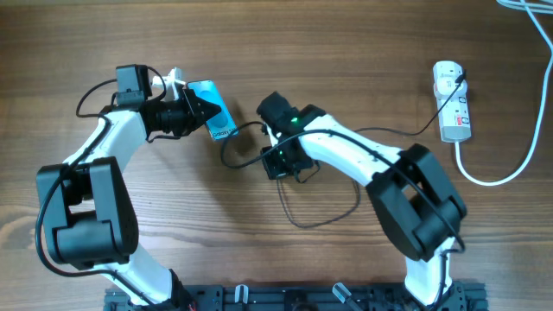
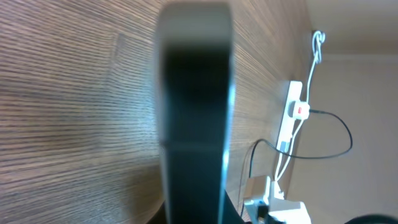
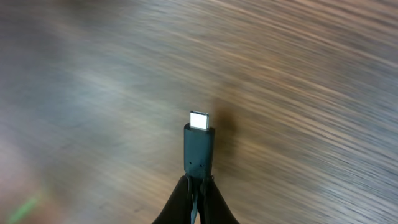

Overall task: Plug charger to phone and switch on socket
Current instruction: 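Grasp the USB-C plug with the right gripper and lift it, then move the held plug toward the phone's bottom port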

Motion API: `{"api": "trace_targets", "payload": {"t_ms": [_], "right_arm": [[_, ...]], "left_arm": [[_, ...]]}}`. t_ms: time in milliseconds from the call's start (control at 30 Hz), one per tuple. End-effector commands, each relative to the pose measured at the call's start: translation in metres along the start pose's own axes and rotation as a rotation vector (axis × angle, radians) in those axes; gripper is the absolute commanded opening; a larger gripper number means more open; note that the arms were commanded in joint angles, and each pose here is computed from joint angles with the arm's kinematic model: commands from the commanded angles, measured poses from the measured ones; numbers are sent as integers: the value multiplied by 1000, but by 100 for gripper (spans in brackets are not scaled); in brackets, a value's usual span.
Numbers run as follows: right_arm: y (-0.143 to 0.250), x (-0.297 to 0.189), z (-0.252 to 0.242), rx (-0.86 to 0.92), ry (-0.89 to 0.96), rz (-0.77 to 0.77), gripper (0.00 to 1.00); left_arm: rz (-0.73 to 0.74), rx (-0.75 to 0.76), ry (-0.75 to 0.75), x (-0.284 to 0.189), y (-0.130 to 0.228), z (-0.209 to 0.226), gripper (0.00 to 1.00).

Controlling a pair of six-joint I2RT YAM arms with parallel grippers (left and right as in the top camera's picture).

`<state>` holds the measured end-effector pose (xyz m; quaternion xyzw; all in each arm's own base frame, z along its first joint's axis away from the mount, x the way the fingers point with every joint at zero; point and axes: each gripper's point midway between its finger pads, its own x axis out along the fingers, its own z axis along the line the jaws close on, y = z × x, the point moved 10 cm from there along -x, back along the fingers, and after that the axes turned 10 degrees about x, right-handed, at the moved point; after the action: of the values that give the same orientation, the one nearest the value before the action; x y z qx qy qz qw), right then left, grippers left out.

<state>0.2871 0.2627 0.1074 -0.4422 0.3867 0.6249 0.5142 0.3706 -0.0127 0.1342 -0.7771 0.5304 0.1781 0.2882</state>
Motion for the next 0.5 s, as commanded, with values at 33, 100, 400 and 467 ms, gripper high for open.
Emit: {"api": "trace_targets", "payload": {"t_ms": [33,100,400,467], "right_arm": [[2,-39,29,-301,-454,33,4],[3,-42,35,-349,-545,41,4],[6,-49,45,-451,-721,61,4],[6,-50,45,-457,-723,56,4]], "left_arm": [[-2,110,120,-7,-3,-16,4],[-2,110,121,-7,-3,-16,4],[-15,174,237,-9,-8,-26,4],[-19,192,238,-9,-8,-26,4]]}}
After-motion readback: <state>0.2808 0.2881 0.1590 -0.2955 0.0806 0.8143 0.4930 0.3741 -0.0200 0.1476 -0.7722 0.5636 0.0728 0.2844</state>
